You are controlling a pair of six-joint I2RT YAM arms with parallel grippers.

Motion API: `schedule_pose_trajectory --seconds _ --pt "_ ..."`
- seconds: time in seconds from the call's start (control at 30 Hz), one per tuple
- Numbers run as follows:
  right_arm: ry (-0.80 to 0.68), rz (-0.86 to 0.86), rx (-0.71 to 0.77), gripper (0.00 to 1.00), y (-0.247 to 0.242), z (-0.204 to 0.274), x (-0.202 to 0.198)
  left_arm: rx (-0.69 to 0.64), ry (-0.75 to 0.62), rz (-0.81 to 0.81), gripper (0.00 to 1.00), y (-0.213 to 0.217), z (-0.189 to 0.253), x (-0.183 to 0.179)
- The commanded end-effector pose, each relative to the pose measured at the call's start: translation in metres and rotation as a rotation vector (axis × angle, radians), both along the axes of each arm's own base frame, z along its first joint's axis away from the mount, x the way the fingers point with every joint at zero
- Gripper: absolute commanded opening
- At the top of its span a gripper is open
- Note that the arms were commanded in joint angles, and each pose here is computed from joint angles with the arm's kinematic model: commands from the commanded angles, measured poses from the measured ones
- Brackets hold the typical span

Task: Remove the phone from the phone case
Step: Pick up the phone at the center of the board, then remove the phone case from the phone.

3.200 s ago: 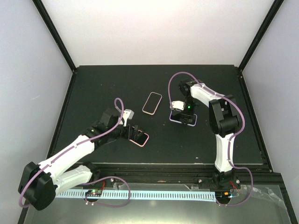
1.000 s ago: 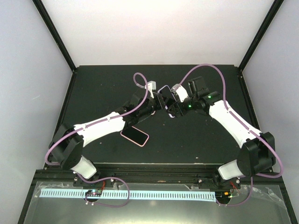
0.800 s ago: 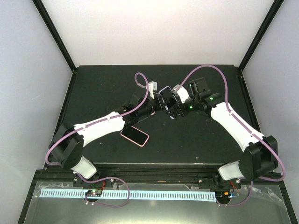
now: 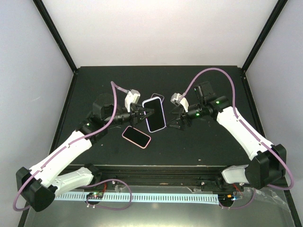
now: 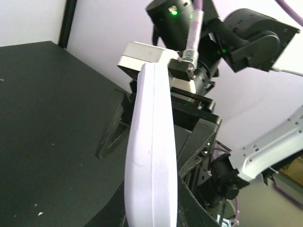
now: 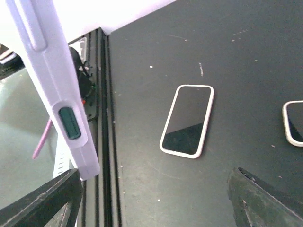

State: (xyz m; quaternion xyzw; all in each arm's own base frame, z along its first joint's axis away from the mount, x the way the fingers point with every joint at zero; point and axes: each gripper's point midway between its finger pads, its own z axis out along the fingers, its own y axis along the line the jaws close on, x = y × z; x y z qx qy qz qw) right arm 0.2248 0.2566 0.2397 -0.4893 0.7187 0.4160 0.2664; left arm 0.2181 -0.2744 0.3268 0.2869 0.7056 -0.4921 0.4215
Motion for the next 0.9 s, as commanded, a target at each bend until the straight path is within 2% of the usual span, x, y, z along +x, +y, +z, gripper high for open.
schedule_pose_trajectory --seconds 0.0,0.17,0.33,0.53,0.8,0.83,0.87 --pt "-0.033 0.096 0.103 0.82 0.009 0.024 -0.016 -0.093 -0.122 -0.131 0.02 -0.003 0.033 -0.022" --pt "-0.025 0.164 0.144 0.75 0.012 0.032 -0.033 -0.122 -0.129 -0.225 0.01 -0.007 0.038 -0.031" --pt "-0.02 0.233 0.179 0.64 0.014 0.037 -0.052 -0.145 -0.152 -0.236 0.02 -0.006 0.043 -0.03" --pt "0.015 0.244 0.207 0.29 0.016 0.043 -0.057 -0.149 -0.152 -0.242 0.02 -0.007 0.041 -0.027" --pt "0.022 0.254 0.208 0.01 0.014 0.047 -0.061 -0.133 -0.166 -0.249 0.02 -0.009 0.032 -0.025" --pt "0.016 0.252 0.197 0.01 0.013 0.046 -0.061 -0.125 -0.172 -0.249 0.08 -0.008 0.031 -0.025" --pt "0.01 0.248 0.18 0.01 0.012 0.043 -0.061 -0.115 -0.176 -0.249 0.18 -0.009 0.029 -0.024"
